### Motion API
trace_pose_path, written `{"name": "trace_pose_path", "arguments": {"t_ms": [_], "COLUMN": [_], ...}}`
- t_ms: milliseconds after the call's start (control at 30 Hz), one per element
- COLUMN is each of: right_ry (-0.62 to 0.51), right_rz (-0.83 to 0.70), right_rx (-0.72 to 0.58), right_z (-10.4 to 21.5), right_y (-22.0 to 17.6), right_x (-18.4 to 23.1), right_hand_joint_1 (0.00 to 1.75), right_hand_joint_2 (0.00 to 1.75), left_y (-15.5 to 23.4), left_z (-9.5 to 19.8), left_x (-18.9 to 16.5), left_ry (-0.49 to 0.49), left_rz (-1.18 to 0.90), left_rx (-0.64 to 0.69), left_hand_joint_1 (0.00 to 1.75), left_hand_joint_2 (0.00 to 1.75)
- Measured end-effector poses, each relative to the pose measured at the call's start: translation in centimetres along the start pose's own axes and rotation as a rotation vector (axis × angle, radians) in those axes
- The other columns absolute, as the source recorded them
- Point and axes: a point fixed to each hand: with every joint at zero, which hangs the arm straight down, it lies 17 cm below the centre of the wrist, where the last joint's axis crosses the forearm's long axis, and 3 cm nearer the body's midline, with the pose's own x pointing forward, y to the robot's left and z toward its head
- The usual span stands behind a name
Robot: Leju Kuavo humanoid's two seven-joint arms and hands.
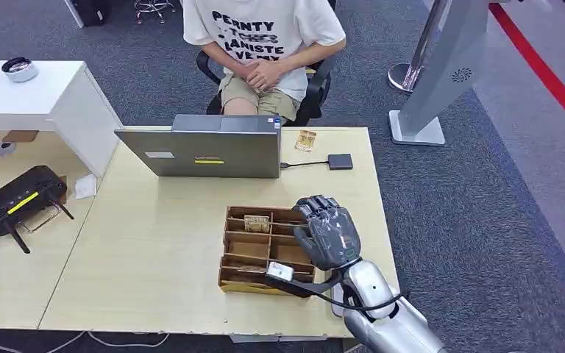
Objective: Pass the card to the sensor for recognition and then transmit it.
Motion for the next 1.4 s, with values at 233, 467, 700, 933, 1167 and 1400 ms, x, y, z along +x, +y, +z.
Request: {"name": "trace_pose_path", "arguments": {"t_ms": [233, 467, 700, 933, 1167, 1400], "right_ry": [0.010, 0.030, 0.045, 0.048, 0.052, 0.057], "right_rz": [0.000, 0.004, 0.010, 0.017, 0.020, 0.022], "right_rx": [0.027, 0.072, 0.089, 0.094, 0.091, 0.087], "right_z": [0.0, 0.5, 0.6, 0.4, 0.1, 0.0], "right_y": [1.1, 2.6, 3.2, 3.3, 3.1, 3.0], "right_x": [-0.3, -1.1, -1.8, -2.1, -2.3, -2.6], "right_hand_joint_1": [0.82, 0.77, 0.94, 1.26, 1.75, 1.75], "right_hand_joint_2": [1.75, 1.75, 1.75, 1.75, 1.75, 1.75], "left_y": [0.0, 0.0, 0.0, 0.0, 0.0, 0.1], "left_z": [0.0, 0.0, 0.0, 0.0, 0.0, 0.0], "left_x": [0.0, 0.0, 0.0, 0.0, 0.0, 0.0], "left_ry": [0.000, 0.000, 0.001, 0.000, 0.001, 0.001], "left_rz": [-0.002, -0.003, -0.005, -0.004, -0.001, 0.000], "left_rx": [0.000, 0.001, 0.001, 0.001, 0.001, 0.001], "left_hand_joint_1": [0.00, 0.00, 0.00, 0.00, 0.00, 0.00], "left_hand_joint_2": [0.00, 0.00, 0.00, 0.00, 0.00, 0.00]}}
